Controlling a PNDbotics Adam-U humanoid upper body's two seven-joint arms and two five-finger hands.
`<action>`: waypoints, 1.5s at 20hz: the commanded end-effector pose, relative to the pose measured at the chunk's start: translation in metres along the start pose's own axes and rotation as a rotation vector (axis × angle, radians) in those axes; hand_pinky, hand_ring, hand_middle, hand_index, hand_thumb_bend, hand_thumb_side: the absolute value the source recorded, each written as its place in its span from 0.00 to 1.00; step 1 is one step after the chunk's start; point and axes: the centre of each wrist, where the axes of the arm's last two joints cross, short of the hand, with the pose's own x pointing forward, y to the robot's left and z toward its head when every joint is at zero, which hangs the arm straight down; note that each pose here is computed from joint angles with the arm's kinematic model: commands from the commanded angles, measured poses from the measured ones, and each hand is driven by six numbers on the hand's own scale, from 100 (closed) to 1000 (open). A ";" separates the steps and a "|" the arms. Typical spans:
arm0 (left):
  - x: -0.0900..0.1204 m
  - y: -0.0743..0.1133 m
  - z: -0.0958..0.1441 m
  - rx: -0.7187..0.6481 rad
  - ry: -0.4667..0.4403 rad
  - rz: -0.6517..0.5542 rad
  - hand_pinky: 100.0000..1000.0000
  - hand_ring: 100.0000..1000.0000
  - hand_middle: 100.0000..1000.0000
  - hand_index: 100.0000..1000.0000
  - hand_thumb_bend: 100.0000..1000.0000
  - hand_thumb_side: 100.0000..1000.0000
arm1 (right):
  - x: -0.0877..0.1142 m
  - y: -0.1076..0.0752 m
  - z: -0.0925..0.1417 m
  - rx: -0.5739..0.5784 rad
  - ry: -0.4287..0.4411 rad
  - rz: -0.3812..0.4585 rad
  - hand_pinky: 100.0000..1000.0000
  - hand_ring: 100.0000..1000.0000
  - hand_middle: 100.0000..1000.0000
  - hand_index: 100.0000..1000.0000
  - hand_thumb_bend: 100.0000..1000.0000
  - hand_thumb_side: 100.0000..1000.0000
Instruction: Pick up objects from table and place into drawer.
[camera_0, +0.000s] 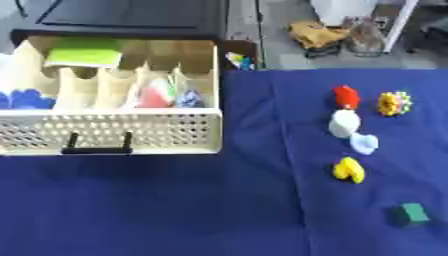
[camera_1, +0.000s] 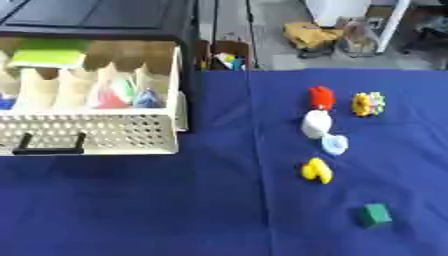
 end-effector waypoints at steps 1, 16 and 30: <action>0.004 0.001 -0.008 -0.023 -0.029 -0.009 0.39 0.53 0.58 0.81 0.13 1.00 | 0.001 -0.003 -0.008 -0.022 -0.035 -0.005 0.57 0.57 0.48 0.60 0.06 0.97; 0.004 0.001 -0.007 -0.026 -0.019 -0.009 0.39 0.54 0.58 0.81 0.13 1.00 | 0.001 0.001 -0.036 0.102 -0.091 0.006 0.63 0.65 0.54 0.63 0.13 1.00; 0.004 0.002 -0.003 -0.042 0.002 -0.008 0.39 0.54 0.59 0.81 0.14 1.00 | 0.015 0.013 -0.097 0.676 -0.191 0.125 0.71 0.77 0.66 0.67 0.54 1.00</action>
